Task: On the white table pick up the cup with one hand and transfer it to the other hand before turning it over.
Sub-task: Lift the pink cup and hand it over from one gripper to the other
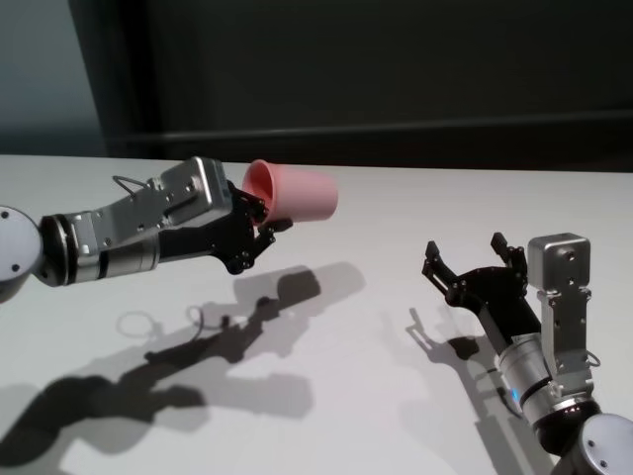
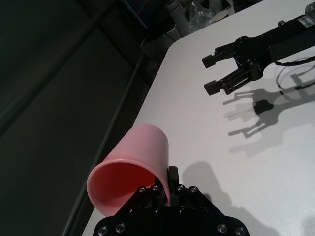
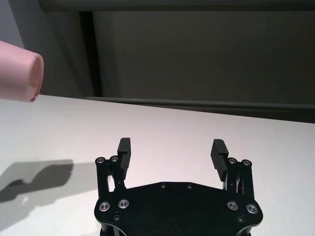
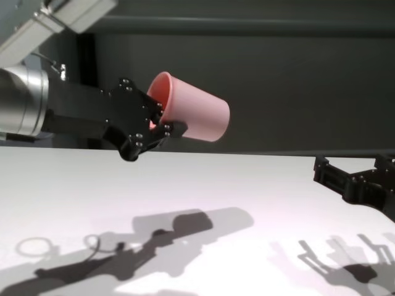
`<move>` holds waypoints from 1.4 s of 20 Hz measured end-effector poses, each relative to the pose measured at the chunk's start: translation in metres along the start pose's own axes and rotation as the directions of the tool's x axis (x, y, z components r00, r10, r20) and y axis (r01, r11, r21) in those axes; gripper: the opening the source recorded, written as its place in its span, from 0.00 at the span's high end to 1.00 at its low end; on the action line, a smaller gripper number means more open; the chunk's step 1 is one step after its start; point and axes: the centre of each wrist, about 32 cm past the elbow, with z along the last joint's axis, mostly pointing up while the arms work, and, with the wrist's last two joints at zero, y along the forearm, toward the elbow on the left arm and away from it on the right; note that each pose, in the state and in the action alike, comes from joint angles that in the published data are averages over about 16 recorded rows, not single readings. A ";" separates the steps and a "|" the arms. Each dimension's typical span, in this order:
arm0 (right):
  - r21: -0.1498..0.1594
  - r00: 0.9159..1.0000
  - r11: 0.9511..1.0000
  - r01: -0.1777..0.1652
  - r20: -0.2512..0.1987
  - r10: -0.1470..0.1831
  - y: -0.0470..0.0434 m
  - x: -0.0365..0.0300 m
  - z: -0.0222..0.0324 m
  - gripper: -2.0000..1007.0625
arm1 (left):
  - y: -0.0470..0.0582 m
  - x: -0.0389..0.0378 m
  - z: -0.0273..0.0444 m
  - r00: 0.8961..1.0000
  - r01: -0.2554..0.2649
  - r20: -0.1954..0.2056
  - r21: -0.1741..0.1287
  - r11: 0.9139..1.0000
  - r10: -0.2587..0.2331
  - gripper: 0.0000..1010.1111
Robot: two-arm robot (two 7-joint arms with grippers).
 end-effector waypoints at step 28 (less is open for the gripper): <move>0.000 1.000 1.000 0.000 0.000 0.000 0.0000 0.0000 0.0000 0.01 | -0.047 0.0066 -0.0016 0.968 0.008 -0.228 -0.377 0.926 -0.101 0.95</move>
